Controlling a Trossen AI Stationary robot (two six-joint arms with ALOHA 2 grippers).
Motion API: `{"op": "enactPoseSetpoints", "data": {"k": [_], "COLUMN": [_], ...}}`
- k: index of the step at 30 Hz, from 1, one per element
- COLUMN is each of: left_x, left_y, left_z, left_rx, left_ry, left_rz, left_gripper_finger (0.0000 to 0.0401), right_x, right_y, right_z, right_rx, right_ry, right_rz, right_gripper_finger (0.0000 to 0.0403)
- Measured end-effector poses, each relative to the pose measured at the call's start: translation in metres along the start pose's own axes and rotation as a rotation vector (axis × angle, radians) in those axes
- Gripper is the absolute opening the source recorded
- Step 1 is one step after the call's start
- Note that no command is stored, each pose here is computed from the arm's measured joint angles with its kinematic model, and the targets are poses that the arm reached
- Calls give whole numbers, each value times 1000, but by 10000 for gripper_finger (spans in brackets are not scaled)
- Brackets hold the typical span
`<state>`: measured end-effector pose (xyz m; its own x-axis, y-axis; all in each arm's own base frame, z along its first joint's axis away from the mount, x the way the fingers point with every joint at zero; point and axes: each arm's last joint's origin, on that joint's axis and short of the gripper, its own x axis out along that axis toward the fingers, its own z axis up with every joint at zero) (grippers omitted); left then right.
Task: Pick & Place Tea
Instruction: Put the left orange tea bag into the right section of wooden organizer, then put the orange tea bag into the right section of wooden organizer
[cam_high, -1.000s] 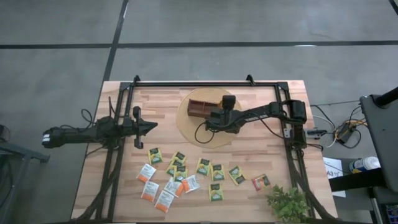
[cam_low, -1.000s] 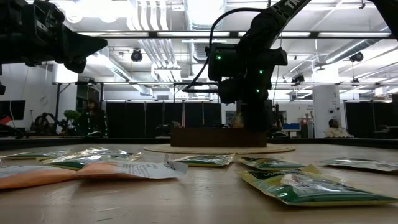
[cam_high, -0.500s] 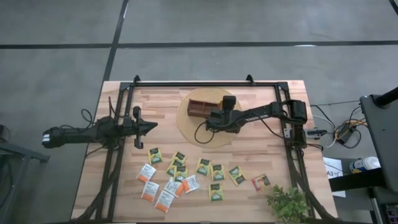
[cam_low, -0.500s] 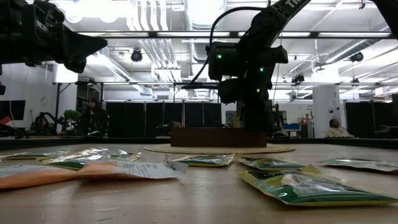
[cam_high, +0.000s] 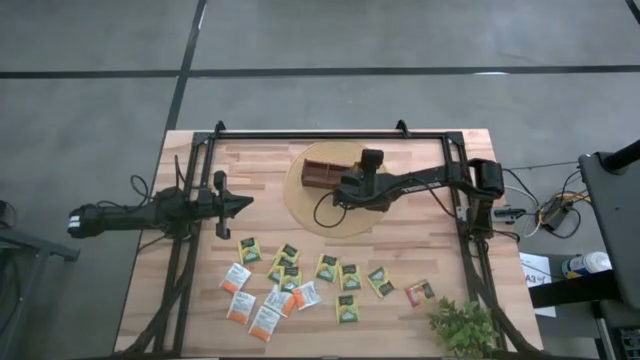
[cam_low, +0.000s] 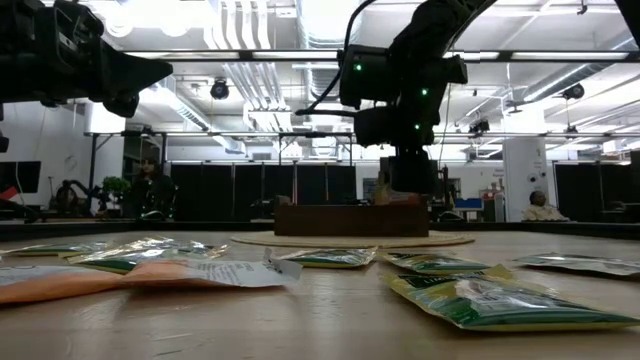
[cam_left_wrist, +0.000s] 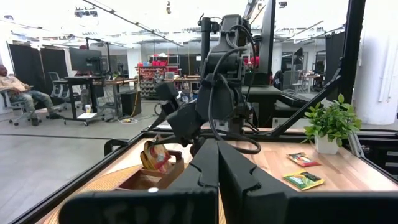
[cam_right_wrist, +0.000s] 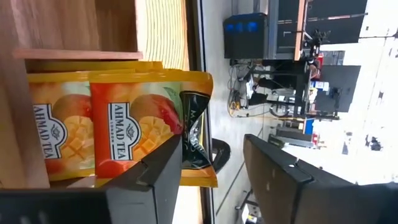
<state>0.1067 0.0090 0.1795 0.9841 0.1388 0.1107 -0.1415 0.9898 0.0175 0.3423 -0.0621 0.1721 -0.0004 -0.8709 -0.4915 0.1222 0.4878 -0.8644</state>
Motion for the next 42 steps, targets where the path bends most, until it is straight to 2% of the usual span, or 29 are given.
{"op": "enactPoseSetpoints", "data": {"k": [5,10,14,22,28,33,36,42], "left_x": [0,0,0,0,0,0,0,0], "left_y": [0,0,0,0,0,0,0,0], "left_z": [0,0,0,0,0,0,0,0], "left_rx": [0,0,0,0,0,0,0,0], "left_ry": [0,0,0,0,0,0,0,0], "left_rz": [0,0,0,0,0,0,0,0], "left_gripper_finger": [0,0,0,0,0,0,0,0], "right_x": [0,1,1,-1,-13,-36,-56,-102], "right_y": [1,5,8,8,-5,-21,-30,-37], "right_z": [-1,-3,-4,-3,-3,-15,-29,-61], "right_rx": [11,25,32,12,13,-10,-5,34], "right_ry": [1,3,0,-4,-43,-60,-68,-71], "right_rz": [8,68,96,80,79,88,146,391], "right_gripper_finger": [174,177,192,225,231,231,229,230]}}
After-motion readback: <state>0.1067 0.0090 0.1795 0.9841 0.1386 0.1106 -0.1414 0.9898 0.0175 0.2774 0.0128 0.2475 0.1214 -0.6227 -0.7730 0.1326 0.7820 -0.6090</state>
